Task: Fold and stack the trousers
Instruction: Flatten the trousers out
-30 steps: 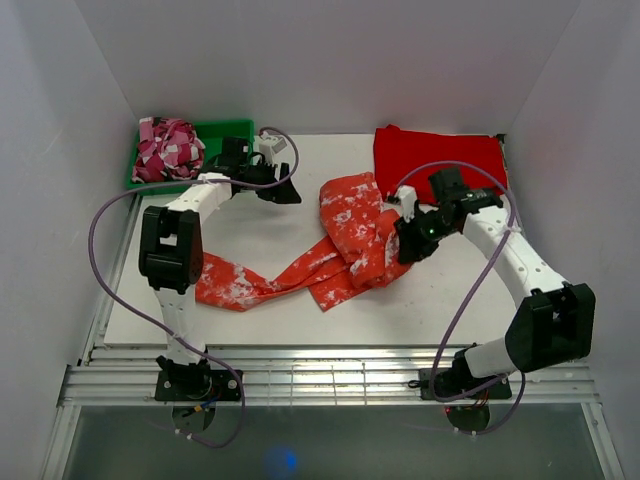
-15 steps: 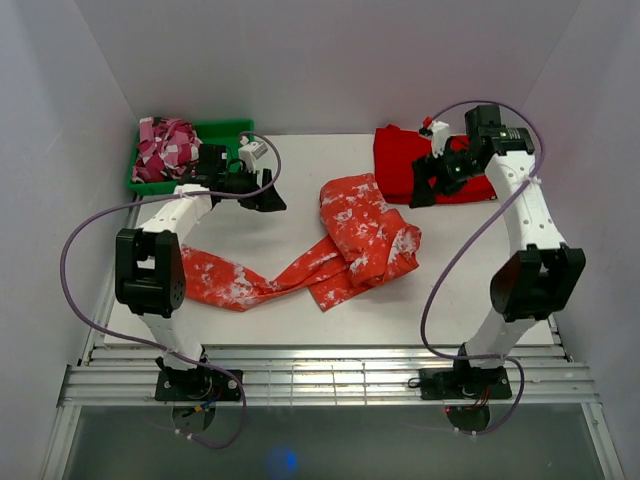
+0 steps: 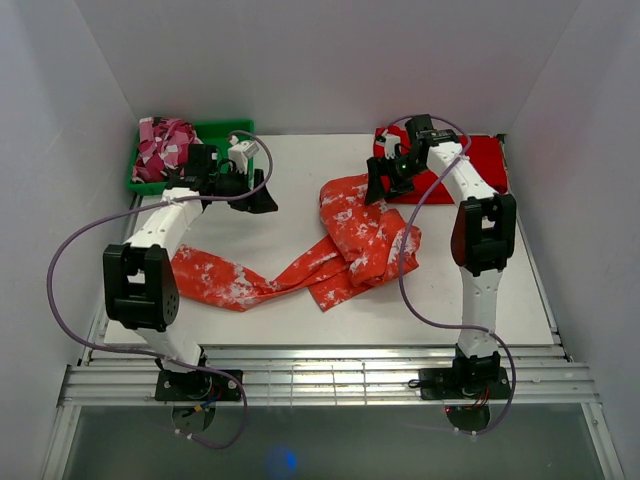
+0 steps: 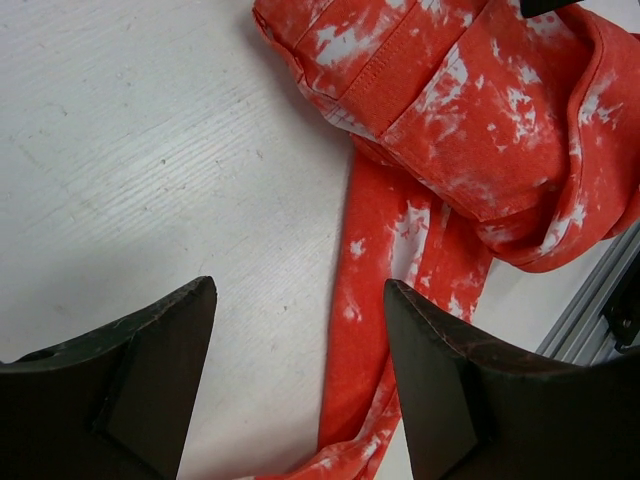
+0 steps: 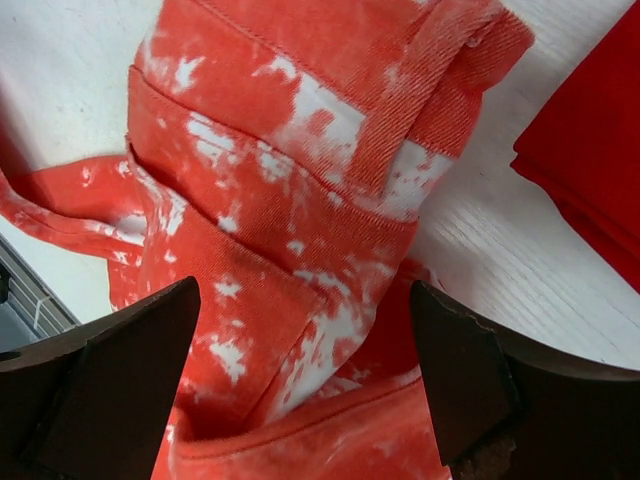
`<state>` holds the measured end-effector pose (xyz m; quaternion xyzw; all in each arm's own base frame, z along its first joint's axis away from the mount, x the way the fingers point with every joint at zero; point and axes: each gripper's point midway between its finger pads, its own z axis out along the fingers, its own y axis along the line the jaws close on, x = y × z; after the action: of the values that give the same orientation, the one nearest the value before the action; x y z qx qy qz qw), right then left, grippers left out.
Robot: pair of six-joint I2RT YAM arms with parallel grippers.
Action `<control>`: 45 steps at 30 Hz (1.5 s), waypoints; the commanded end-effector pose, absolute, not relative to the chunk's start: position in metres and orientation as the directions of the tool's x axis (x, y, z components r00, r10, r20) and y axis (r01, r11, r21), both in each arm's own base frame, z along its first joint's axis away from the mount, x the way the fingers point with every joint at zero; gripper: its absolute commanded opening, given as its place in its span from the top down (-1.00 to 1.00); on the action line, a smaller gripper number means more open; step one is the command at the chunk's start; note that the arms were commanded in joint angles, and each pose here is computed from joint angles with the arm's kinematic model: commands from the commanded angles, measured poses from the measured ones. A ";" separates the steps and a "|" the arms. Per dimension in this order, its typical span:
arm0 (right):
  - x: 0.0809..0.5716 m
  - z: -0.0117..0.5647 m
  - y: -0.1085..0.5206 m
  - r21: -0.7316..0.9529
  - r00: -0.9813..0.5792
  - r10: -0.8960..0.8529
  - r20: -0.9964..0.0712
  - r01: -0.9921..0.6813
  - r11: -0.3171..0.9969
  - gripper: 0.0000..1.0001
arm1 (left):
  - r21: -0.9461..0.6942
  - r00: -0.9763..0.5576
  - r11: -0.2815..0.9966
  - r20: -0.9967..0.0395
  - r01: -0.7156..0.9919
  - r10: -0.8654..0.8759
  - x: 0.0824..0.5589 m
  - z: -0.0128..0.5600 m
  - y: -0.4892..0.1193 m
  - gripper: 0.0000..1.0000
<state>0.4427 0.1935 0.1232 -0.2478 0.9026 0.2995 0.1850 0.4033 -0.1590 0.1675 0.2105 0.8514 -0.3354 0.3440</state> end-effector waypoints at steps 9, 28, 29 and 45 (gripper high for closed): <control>0.411 0.121 0.229 0.613 -0.837 -0.328 -0.438 -0.545 0.572 -0.23 | -0.464 -0.683 0.677 -0.727 0.572 0.078 0.363 0.191 -0.157 -0.56; 0.375 0.474 0.226 0.020 -0.043 -0.031 -0.999 -0.848 0.530 0.84 | -0.677 -0.691 0.392 -0.712 0.623 -0.130 0.350 0.205 -0.205 -0.61; 0.374 0.486 0.223 -0.002 -0.012 -0.021 -1.000 -0.836 0.548 0.85 | -0.691 -0.701 0.378 -0.700 0.616 -0.138 0.352 0.207 -0.209 -0.61; 0.319 0.541 0.231 -0.204 0.201 -0.062 -0.978 -0.835 0.511 0.85 | -0.696 -0.661 0.025 -0.692 0.718 -0.291 0.397 0.296 -0.251 -0.60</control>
<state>0.3494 0.2287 0.4918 -0.3586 0.6367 0.3227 0.6015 0.4016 -0.2489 0.2493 0.1597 0.6658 -0.6279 0.3701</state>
